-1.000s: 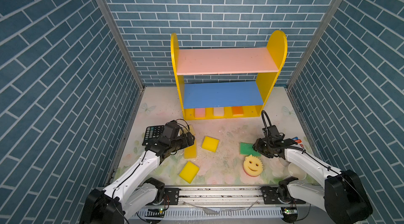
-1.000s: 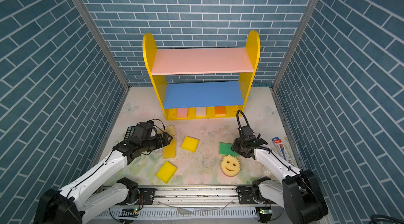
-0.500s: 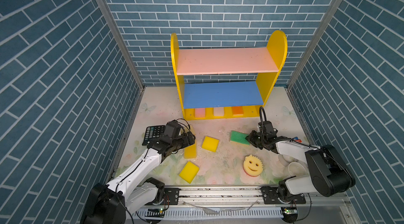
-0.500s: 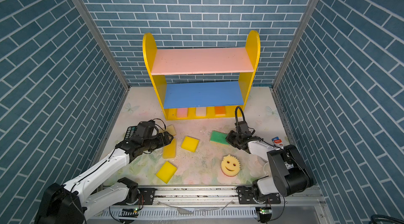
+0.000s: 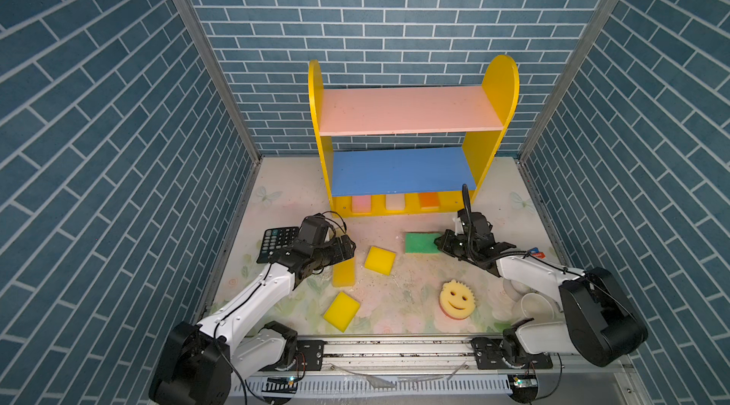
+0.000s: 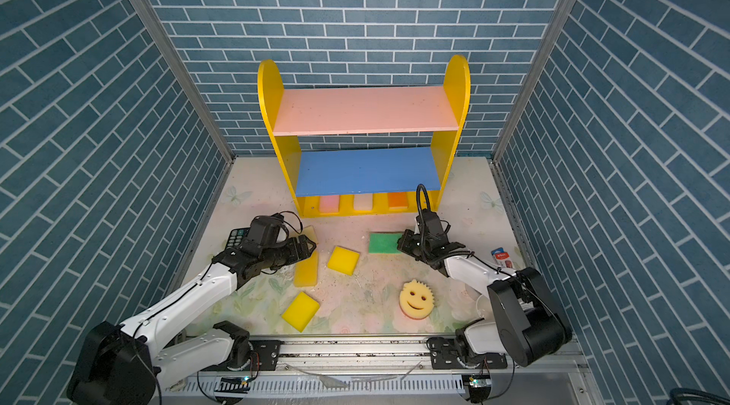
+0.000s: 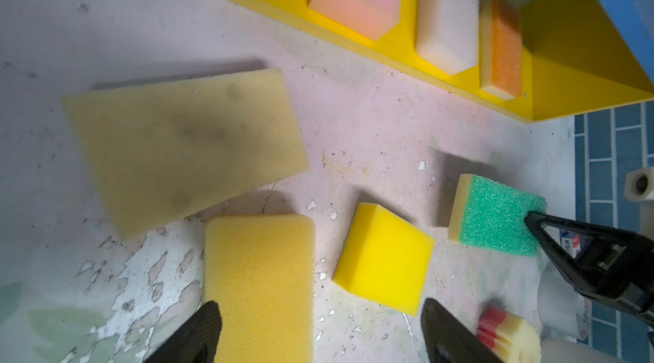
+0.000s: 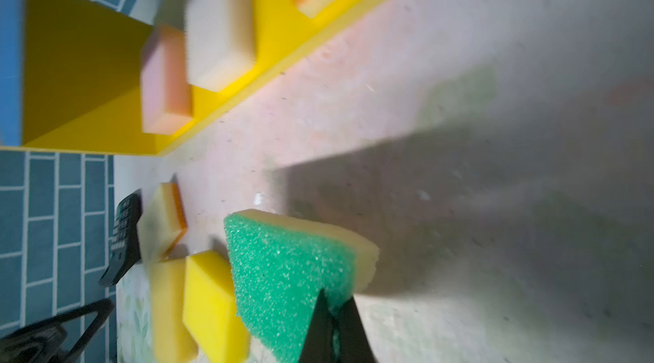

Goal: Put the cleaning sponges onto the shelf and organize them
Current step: 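Lift the green sponge with the right gripper while the left gripper rises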

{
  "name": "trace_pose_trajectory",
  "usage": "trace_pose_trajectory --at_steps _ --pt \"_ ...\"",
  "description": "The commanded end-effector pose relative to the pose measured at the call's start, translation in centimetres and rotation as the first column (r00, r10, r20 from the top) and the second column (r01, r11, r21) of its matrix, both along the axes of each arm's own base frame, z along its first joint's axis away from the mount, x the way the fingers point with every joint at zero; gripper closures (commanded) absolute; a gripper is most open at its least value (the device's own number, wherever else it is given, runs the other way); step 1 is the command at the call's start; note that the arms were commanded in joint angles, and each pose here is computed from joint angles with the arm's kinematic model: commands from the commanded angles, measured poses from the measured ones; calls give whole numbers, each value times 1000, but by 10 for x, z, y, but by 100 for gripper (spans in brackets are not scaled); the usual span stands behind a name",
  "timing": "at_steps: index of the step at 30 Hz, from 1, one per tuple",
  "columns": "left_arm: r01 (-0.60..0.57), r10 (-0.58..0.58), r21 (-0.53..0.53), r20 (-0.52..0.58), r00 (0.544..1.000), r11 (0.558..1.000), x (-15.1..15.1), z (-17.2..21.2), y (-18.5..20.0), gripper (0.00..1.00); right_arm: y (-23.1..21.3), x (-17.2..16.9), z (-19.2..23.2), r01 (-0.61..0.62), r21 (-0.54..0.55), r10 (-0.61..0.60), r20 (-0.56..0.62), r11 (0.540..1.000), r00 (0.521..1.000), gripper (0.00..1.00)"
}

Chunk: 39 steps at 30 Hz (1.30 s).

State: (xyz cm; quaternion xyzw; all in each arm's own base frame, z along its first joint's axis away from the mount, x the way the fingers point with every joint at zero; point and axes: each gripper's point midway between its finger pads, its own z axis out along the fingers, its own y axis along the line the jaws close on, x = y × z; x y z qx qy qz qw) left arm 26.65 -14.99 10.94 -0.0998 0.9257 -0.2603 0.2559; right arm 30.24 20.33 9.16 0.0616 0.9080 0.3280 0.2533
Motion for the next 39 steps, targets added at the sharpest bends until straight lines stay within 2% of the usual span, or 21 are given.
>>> trace_pose_trajectory --at_steps 1,6,8,11,18,23,29,31,33,37,39 --pt "67 -63 -33 95 994 997 6 35 -11 10 28 2 71 -232 4 229 165 973 959 100" --pt "128 -112 -87 176 978 988 -2 64 -19 2 62 -12 126 -453 85 427 218 888 878 100" --pt "149 -123 -113 213 969 982 -6 77 -21 0 74 -19 135 -511 71 488 215 856 846 100" --pt "180 -135 -148 274 952 972 -13 98 -23 0 99 -34 146 -624 62 600 218 779 770 100" --pt "126 -85 -106 331 940 986 -29 115 -1 0 146 -44 166 -756 96 716 264 648 647 100" --pt "153 -105 -125 331 938 980 -36 118 -4 0 172 -55 161 -805 47 776 240 591 584 100" --pt "225 -147 -207 337 930 952 -35 126 -22 2 191 -58 163 -827 18 798 254 561 547 100" --pt "230 -145 -231 334 931 945 -33 124 -26 6 199 -59 167 -839 25 802 278 544 529 100" --pt "239 -142 -265 337 931 934 -31 125 -31 16 209 -60 171 -846 40 803 294 531 518 100" --pt "231 -132 -287 325 937 930 -27 124 -33 52 227 -61 168 -858 36 811 309 512 496 100" --pt "224 -131 -274 318 939 935 -27 125 -32 68 233 -59 166 -854 27 809 307 519 501 100"
